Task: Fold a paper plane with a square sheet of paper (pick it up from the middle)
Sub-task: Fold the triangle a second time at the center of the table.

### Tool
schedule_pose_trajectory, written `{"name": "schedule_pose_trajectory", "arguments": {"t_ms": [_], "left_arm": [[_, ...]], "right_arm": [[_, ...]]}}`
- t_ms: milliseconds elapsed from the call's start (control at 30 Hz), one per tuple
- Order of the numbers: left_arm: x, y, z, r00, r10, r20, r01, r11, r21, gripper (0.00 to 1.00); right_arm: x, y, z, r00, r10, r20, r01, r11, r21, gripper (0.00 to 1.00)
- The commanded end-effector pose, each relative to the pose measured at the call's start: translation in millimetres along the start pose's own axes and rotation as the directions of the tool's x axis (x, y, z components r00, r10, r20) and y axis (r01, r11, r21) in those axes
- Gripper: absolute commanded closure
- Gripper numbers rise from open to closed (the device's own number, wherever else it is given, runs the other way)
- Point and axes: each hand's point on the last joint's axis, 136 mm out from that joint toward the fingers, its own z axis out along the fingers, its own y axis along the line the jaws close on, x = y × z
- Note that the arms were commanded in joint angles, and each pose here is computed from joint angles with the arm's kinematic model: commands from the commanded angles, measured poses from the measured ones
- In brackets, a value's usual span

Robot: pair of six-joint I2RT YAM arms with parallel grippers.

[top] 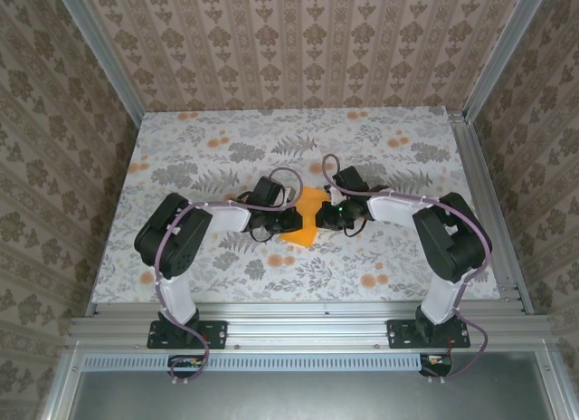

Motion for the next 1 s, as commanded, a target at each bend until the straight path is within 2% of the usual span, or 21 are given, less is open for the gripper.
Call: {"name": "schedule_pose_trajectory", "arguments": {"t_ms": [0, 133, 300, 667, 967], "left_arm": [[16, 25, 13, 0.998, -0.017, -0.052, 0.014, 0.997, -0.07, 0.88], [17, 28, 15, 0.998, -0.024, -0.061, 0.02, 0.997, -0.075, 0.88], [20, 32, 17, 0.997, -0.034, -0.069, 0.028, 0.996, -0.08, 0.88], [24, 35, 18, 0.996, -0.04, -0.075, 0.034, 0.996, -0.081, 0.88], [24, 36, 21, 0.996, -0.042, -0.08, 0.036, 0.996, -0.077, 0.88]], "right_arm": [[7, 22, -8, 1.0, 0.009, 0.011, -0.008, 0.998, -0.06, 0.89], [22, 37, 3, 1.0, 0.002, -0.02, -0.004, 0.995, -0.1, 0.92], [36, 35, 19, 0.998, 0.014, -0.055, -0.019, 0.995, -0.102, 0.95], [45, 13, 32, 0.996, 0.004, -0.089, -0.004, 1.0, -0.009, 0.96], [44, 3, 30, 0.996, 0.01, -0.084, -0.008, 1.0, 0.019, 0.96]]}}
